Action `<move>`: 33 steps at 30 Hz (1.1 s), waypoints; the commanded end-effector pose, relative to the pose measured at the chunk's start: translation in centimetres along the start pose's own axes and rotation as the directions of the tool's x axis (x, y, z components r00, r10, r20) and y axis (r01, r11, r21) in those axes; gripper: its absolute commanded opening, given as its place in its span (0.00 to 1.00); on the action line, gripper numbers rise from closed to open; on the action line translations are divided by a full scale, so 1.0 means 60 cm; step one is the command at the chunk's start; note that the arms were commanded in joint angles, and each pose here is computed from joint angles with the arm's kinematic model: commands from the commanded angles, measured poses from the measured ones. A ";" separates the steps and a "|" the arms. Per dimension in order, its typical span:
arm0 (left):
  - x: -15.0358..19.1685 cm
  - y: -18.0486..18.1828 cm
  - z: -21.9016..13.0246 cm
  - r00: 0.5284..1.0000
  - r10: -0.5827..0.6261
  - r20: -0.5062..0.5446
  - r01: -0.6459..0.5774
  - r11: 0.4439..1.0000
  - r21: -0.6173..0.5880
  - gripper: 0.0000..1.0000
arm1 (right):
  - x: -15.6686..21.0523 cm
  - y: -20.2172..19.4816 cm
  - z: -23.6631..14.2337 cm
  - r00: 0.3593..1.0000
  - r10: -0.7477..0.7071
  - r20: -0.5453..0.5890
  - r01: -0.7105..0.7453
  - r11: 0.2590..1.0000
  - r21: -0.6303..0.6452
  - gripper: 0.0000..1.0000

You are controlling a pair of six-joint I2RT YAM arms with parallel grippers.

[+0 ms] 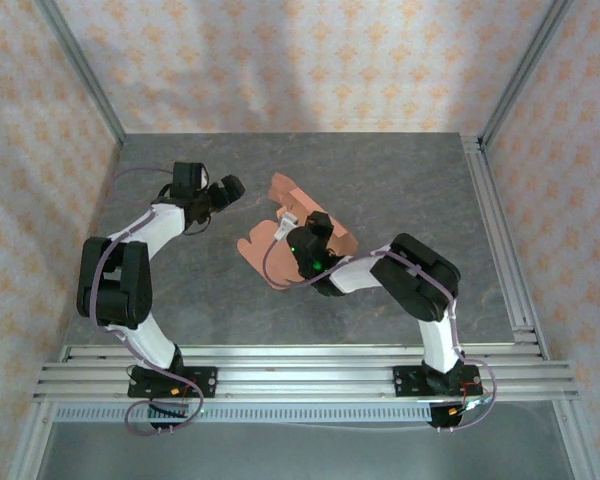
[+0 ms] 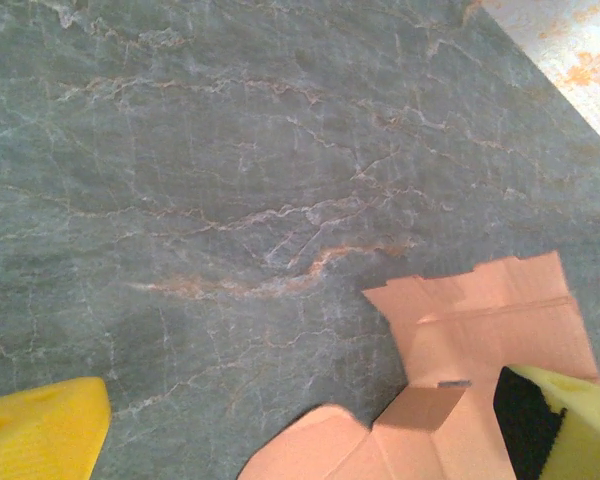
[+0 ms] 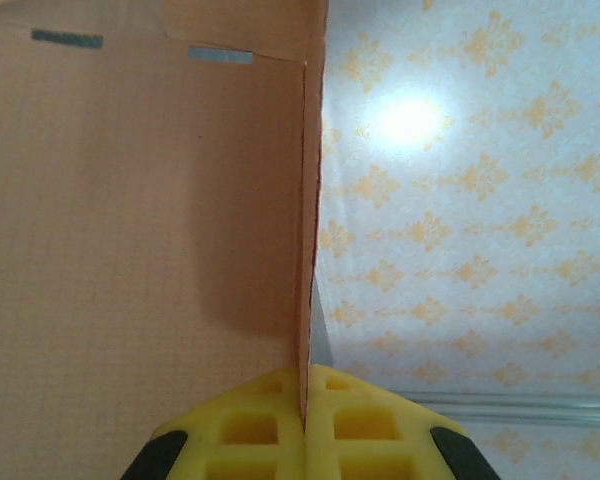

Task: Fold the paper box

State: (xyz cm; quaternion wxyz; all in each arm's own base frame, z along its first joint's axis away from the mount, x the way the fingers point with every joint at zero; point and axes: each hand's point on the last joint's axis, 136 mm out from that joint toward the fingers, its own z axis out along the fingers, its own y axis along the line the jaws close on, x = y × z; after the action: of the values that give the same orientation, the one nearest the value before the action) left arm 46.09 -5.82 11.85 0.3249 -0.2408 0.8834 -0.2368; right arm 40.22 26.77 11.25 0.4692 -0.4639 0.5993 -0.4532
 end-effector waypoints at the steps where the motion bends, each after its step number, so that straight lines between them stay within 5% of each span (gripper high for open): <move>1: -0.032 -0.020 0.015 0.999 0.042 0.027 -0.042 0.999 0.031 1.00 | -0.014 -0.019 -0.008 0.999 -0.002 0.044 -0.001 0.998 0.069 0.00; 9: -0.045 -0.038 0.097 0.968 0.229 -0.099 -0.223 0.972 0.070 0.89 | -0.014 -0.016 -0.014 0.997 0.003 0.073 -0.008 0.998 0.066 0.00; 17: -0.044 -0.069 0.173 0.894 0.381 -0.236 -0.338 0.919 0.203 0.61 | -0.016 -0.013 -0.025 0.994 0.030 0.102 -0.035 0.999 0.040 0.00; 26: 0.043 -0.126 0.179 0.765 0.529 -0.366 -0.359 0.824 0.439 0.59 | -0.018 -0.008 -0.024 0.994 0.045 0.100 -0.047 0.999 0.012 0.00; 33: 0.063 -0.156 0.156 0.766 0.569 -0.300 -0.387 0.780 0.491 0.59 | -0.017 -0.007 -0.024 0.995 0.041 0.096 -0.042 0.999 0.009 0.00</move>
State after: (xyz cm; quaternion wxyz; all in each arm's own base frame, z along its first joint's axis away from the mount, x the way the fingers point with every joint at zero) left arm 53.59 -16.92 6.44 0.1931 0.1012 0.9124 -0.3465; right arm 39.37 27.25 11.10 0.4953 -0.4711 0.5824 -0.4399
